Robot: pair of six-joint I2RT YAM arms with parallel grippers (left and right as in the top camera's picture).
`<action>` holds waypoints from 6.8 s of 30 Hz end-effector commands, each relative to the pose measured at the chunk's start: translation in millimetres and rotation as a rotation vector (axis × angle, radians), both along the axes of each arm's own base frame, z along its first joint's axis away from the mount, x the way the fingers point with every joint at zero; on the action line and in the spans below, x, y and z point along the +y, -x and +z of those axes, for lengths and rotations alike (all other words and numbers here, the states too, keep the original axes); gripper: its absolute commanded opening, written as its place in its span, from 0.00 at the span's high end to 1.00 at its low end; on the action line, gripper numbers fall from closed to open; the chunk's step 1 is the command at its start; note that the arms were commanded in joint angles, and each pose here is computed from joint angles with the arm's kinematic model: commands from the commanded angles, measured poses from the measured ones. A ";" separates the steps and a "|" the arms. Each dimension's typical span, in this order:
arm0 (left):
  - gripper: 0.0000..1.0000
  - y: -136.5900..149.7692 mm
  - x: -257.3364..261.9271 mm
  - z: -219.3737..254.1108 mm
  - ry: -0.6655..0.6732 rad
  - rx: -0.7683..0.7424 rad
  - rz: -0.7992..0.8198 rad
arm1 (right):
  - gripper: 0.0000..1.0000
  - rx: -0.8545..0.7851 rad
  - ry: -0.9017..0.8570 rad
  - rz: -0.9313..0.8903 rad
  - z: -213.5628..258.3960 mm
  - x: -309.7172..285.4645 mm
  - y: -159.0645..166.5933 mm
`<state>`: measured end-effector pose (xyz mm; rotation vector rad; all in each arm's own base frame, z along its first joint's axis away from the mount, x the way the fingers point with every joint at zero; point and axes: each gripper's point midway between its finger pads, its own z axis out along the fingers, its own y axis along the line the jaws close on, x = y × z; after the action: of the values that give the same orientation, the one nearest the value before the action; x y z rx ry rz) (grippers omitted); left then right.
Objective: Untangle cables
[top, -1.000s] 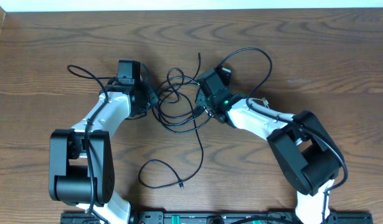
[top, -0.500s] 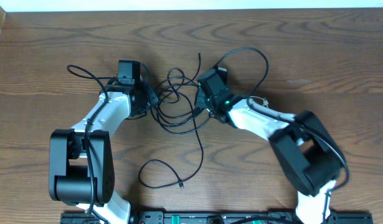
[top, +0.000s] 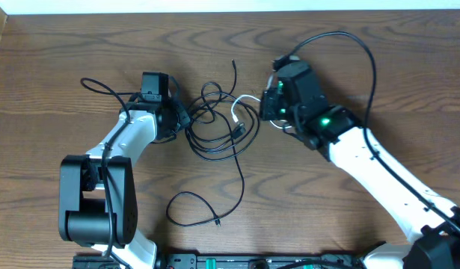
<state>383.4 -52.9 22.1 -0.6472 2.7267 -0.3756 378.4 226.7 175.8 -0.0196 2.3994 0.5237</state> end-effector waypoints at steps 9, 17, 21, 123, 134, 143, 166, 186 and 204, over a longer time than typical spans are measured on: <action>0.67 1.1 0.7 -3.2 -0.011 0.008 -0.004 | 0.99 0.158 0.199 -0.086 -39.2 -71.6 9.0; 0.67 1.2 0.7 -3.2 -0.011 0.008 -0.004 | 0.98 0.221 0.373 -0.126 -75.8 -95.8 7.8; 0.67 1.2 0.7 -3.2 -0.011 0.008 -0.004 | 0.41 0.269 0.453 -0.150 -94.8 -108.1 11.1; 0.67 -0.2 -7.2 -1.0 0.032 0.000 -0.022 | 0.84 0.704 0.080 -0.888 -187.5 -446.8 66.0; 0.67 -0.3 -7.1 -1.0 0.032 -0.001 -0.021 | 0.99 0.461 0.007 -0.851 -203.2 -444.1 24.6; 0.67 -0.4 -7.1 -1.0 0.032 -0.001 -0.021 | 0.55 0.293 -0.086 -0.777 -168.7 -442.7 -14.1; 0.65 -0.9 -7.1 -0.8 0.032 -0.003 -0.021 | 0.01 0.159 0.179 -0.965 -1.3 -466.3 36.7; 0.92 -3.7 -10.8 1.3 0.024 -0.033 -0.099 | 0.01 0.163 0.178 -0.968 -2.5 -467.2 37.3; 0.49 -6.3 -13.1 3.0 0.037 -0.045 -0.103 | 0.01 0.163 0.178 -0.971 -2.6 -468.4 38.1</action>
<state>391.0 -64.5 28.0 -0.5117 2.7120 -0.4570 341.6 -238.4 173.6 1.0688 2.2499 -0.1365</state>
